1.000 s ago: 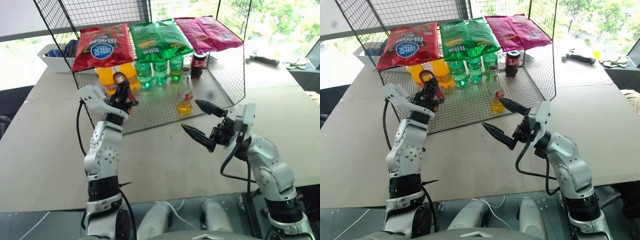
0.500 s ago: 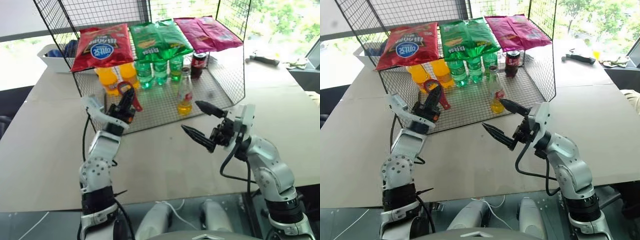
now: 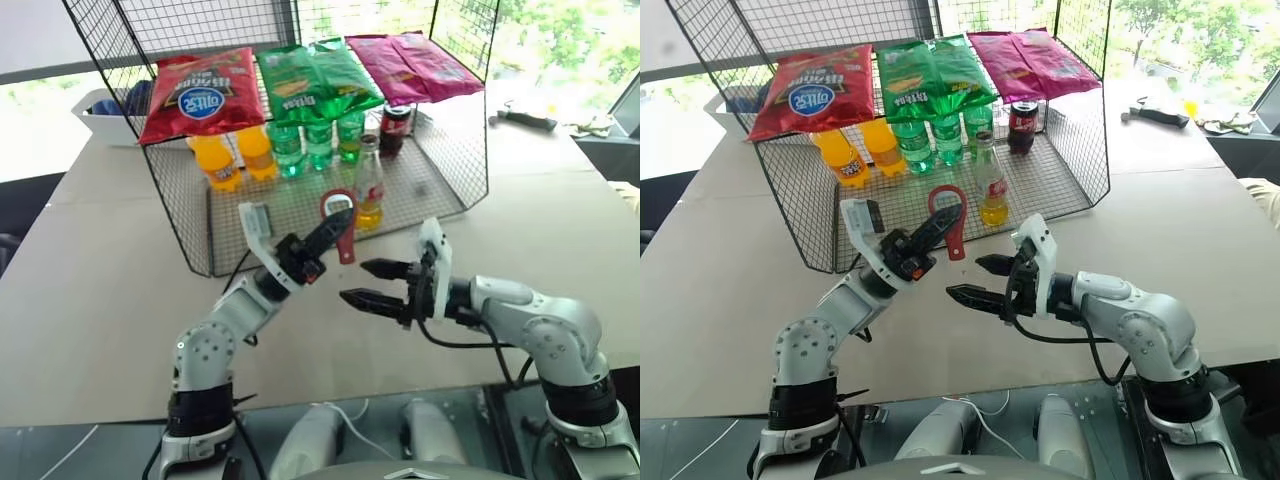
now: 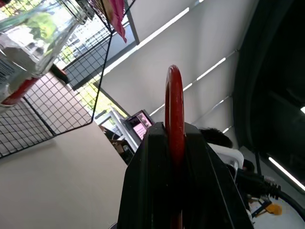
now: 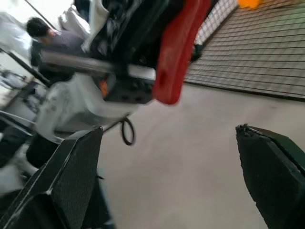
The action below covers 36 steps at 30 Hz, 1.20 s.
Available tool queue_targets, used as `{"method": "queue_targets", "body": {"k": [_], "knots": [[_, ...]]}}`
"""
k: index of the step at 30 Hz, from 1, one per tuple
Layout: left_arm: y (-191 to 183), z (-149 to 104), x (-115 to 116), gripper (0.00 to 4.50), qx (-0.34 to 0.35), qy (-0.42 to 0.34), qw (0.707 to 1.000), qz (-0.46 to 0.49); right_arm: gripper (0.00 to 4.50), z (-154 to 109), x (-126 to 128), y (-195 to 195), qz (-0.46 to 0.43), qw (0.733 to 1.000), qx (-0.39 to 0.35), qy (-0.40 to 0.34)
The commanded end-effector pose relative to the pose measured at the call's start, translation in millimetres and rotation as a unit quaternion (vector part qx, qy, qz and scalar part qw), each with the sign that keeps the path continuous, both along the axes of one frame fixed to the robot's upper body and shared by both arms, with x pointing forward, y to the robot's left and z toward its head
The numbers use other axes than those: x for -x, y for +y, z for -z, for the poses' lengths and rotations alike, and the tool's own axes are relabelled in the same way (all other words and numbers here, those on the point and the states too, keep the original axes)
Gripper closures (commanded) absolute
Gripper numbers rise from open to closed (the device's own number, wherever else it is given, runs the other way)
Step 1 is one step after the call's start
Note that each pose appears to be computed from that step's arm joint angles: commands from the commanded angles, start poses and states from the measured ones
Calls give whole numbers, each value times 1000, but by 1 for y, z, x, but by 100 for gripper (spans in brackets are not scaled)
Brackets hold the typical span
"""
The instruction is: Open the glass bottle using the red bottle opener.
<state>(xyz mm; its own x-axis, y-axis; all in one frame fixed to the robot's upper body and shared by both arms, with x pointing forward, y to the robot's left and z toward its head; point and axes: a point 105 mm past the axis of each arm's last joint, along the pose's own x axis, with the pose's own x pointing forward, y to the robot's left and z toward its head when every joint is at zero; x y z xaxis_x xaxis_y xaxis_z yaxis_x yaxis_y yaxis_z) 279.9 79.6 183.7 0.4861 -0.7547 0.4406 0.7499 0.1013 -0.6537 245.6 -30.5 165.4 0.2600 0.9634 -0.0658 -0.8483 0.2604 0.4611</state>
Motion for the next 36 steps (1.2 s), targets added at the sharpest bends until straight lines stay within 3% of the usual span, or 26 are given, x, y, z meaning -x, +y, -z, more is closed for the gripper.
{"method": "queue_targets", "body": {"k": [1, 10, 13, 15, 16, 19, 22, 23, 36], "knots": [[-5, -6, 8, 439, 9, -19, 999, 27, 0, -20, 7, 1, -24, 998, -46, 24], [-9, 1, 15, 439, 15, -19, 999, 45, 0, -31, 11, 4, -28, 997, -60, 45], [-10, 1, 16, 450, 18, -22, 999, 41, 61, -32, 9, 4, -23, 997, -56, 47], [-7, 0, 14, 450, 27, -26, 999, 29, 137, -30, 11, 5, -27, 997, -46, 48], [-6, -1, 13, 450, 34, -28, 999, 24, 152, -28, 12, 5, -30, 998, -40, 49], [-5, -3, 12, 450, 44, -31, 998, 20, 308, -26, 13, 6, -33, 998, -31, 53], [-7, -4, 13, 450, 56, -35, 998, 20, 427, -25, 14, 6, -35, 997, -27, 58], [-8, -3, 14, 450, 57, -35, 997, 23, 440, -26, 13, 6, -33, 997, -28, 60], [-8, -1, 5, 450, 74, -3, 997, 7, 440, -47, -2, 6, 4, 989, -111, 99]]}}
